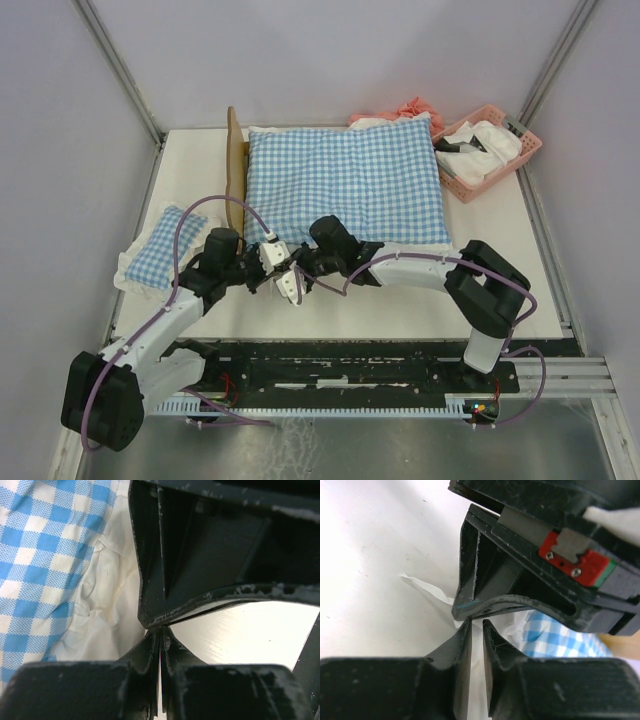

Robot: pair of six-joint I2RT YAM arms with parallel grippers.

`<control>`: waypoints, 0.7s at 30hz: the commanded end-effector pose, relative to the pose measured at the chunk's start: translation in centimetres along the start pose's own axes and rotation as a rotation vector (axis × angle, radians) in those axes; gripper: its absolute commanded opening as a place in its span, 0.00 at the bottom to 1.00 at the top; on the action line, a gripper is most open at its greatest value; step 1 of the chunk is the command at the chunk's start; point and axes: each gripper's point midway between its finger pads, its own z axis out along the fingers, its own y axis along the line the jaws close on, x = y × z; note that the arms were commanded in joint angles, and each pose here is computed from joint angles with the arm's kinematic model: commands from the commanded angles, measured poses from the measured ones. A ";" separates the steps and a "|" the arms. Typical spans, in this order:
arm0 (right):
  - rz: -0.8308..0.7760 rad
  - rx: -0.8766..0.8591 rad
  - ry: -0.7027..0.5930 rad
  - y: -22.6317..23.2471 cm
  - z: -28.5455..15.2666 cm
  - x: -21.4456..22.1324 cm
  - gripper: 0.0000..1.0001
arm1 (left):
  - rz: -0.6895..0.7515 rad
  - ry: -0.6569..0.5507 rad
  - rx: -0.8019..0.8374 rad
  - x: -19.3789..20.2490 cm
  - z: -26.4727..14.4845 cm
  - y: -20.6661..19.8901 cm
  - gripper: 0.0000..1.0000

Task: Set up the pet bed
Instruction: Tie the ropes to the bed frame.

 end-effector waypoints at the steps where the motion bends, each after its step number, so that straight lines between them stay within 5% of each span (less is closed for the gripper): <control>1: 0.182 0.149 -0.056 -3.0 -1.6 -1.9 0.24 | -0.015 -0.027 -0.053 -1.5 -0.3 1.5 0.03; 13: 0.462 0.527 -0.241 -3.6 -2.9 -1.7 0.34 | -0.128 -0.060 -0.063 -2.1 -0.4 1.7 0.03; 21: 0.519 0.666 -0.238 -3.7 -2.6 0.7 0.35 | -0.180 -0.112 -0.087 -3.0 -1.0 2.0 0.03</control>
